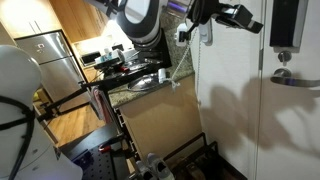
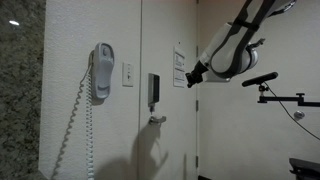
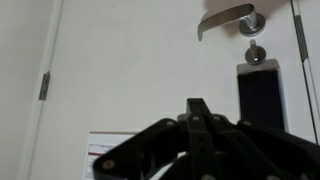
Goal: Push a button on the digital lock on the door
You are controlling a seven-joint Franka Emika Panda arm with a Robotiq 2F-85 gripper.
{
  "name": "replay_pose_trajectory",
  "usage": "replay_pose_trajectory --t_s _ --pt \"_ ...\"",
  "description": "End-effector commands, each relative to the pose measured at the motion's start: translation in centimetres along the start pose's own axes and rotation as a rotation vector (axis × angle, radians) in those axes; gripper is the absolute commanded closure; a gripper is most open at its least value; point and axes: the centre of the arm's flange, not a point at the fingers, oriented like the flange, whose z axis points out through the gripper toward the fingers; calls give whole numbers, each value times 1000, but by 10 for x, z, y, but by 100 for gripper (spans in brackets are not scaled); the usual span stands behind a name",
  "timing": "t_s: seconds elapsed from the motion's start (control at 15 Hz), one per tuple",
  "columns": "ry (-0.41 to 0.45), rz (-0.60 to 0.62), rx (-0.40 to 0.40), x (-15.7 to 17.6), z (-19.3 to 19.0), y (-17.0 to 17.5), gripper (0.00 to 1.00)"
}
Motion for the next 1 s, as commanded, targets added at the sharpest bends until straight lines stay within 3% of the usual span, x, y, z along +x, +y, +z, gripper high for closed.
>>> replay_pose_trajectory --t_s 0.0,0.07,0.13,0.93 --pt "73 17 2 -29 -32 15 100" --pt "16 2 -3 -13 -11 6 100" --pt "11 3 -3 -13 -13 5 99" --pt "2 5 -8 -17 -10 5 99"
